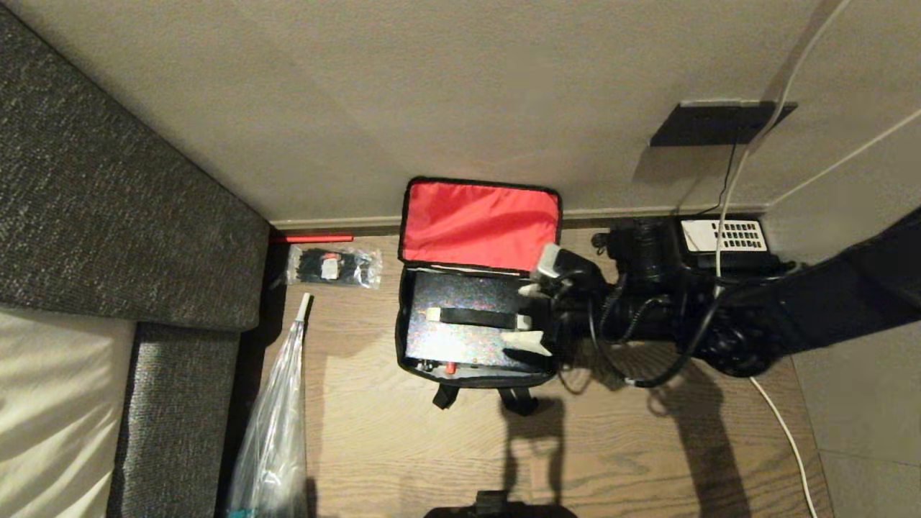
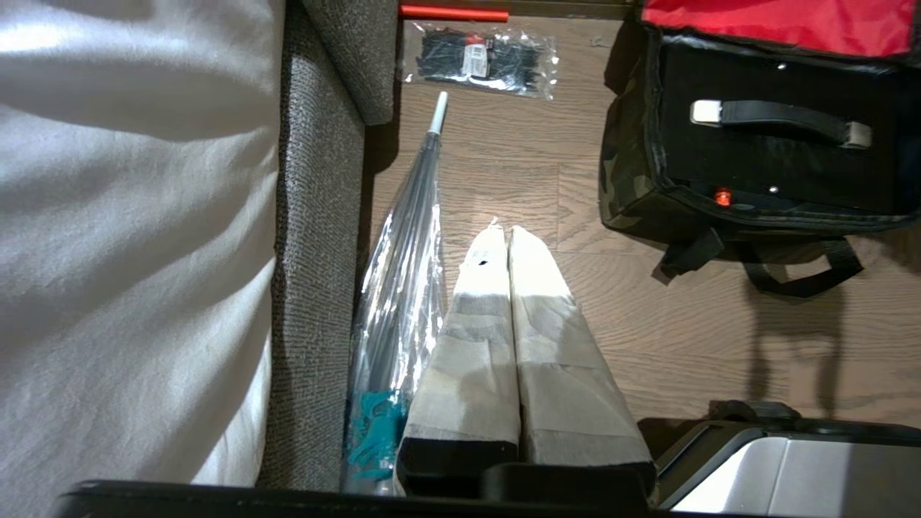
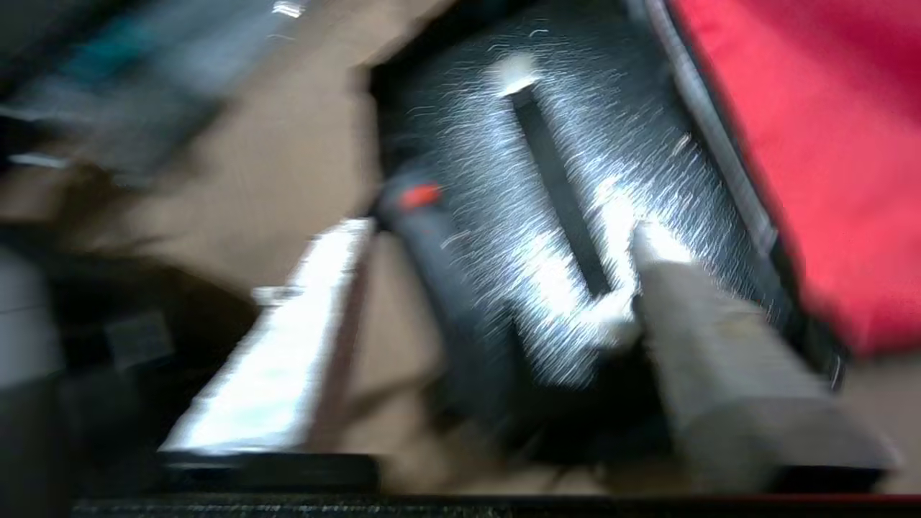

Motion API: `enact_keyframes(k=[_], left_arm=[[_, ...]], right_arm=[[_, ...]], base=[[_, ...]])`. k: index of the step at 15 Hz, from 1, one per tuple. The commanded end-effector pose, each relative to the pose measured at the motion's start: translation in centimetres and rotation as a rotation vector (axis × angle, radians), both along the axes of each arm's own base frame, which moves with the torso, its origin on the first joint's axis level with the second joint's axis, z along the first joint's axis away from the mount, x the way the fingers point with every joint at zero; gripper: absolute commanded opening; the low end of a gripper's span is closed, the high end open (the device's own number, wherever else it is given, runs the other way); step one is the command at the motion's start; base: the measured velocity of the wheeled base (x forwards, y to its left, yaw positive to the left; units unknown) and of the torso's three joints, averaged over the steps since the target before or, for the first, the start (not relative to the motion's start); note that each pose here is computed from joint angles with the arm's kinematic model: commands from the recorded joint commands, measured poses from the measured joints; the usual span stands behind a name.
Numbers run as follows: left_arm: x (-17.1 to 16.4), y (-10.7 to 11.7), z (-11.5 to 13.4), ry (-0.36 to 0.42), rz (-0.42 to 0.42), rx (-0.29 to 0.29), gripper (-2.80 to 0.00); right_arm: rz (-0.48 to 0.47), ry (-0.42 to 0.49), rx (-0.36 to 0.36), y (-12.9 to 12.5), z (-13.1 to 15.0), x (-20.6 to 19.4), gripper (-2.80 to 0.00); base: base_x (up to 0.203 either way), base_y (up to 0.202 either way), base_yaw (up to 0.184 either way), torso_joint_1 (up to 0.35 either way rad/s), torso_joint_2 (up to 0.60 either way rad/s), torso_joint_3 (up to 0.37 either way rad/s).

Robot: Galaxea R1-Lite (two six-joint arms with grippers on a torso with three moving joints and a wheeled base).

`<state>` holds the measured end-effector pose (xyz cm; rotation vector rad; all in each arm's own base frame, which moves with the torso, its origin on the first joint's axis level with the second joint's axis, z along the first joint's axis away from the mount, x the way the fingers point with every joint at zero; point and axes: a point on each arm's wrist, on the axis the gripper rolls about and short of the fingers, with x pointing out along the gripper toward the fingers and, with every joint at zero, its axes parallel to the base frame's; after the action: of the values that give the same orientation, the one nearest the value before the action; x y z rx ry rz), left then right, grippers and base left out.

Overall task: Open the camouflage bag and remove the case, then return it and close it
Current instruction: Close the top of the storage box

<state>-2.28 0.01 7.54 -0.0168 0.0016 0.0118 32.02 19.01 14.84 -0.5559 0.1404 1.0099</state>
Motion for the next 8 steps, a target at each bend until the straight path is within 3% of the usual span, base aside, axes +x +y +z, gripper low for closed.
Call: enact_keyframes(k=[1, 4, 8], left_arm=[[0.0, 0.0, -0.1, 0.001, 0.002, 0.0, -2.8], [0.0, 0.0, -0.1, 0.001, 0.002, -0.001, -2.8], [0.0, 0.0, -0.1, 0.001, 0.001, -0.001, -2.8]], right_arm=[[-0.075, -0.024, 0.092, -4.8, 5.4, -6.5, -2.8], [-0.268, 0.052, 0.119, -9.7, 6.8, -13.7, -2.8], [-0.506, 0.134, 0.174, -14.8, 6.1, -23.3, -2.8]], base=[[0.0, 0.0, 0.0, 0.0, 0.0, 0.0], [0.0, 0.0, 0.0, 0.0, 0.0, 0.0], [0.0, 0.0, 0.0, 0.0, 0.0, 0.0]])
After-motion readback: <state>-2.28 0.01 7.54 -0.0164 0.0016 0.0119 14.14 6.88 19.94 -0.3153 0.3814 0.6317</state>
